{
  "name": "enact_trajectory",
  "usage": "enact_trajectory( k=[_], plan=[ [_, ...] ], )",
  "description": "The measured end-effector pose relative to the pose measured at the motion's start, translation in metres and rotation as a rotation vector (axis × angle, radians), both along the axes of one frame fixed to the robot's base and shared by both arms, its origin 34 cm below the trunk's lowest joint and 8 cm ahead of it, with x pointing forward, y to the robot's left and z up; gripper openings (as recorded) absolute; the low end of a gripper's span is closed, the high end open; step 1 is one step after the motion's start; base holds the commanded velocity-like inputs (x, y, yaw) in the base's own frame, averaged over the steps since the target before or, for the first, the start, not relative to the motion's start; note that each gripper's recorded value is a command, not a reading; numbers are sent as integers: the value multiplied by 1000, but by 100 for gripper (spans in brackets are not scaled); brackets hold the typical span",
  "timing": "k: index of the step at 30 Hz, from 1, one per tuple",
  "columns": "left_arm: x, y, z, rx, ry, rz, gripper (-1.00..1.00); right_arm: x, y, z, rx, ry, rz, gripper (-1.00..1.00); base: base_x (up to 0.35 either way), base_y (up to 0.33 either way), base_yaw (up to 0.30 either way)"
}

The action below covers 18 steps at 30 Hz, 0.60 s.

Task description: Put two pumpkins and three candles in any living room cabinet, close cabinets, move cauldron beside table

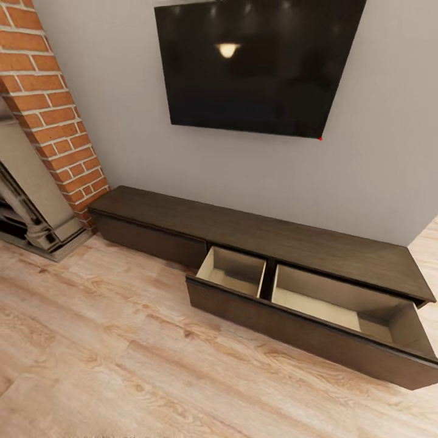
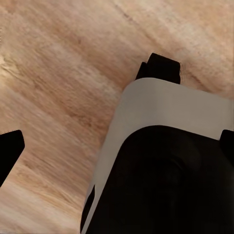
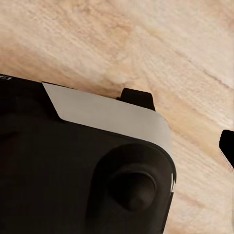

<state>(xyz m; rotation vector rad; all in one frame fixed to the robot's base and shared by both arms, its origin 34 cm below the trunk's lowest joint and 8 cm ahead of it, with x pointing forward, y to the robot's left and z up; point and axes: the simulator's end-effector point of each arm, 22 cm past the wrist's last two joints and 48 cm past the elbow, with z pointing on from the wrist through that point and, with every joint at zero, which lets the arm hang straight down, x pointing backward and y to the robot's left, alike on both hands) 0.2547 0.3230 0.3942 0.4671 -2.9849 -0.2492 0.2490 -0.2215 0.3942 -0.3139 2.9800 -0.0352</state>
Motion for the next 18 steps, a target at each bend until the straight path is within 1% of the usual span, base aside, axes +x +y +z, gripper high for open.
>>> enact_trajectory(
  k=[3,5,8,13,18],
  plan=[
    [1,0,0,0,-3,0,100,-7,4,1,6,11,2,100,0,0,265],
    [2,0,1,0,-5,0,100,-10,14,1,20,18,2,100,0,0,265],
    [3,0,1,0,-7,0,100,-12,17,2,24,19,1,100,0,0,265],
    [5,0,1,0,-12,0,100,-18,15,3,22,23,1,100,0,0,265],
    [7,0,2,0,-17,0,100,-14,9,3,13,12,3,100,0,0,265]
  ],
)
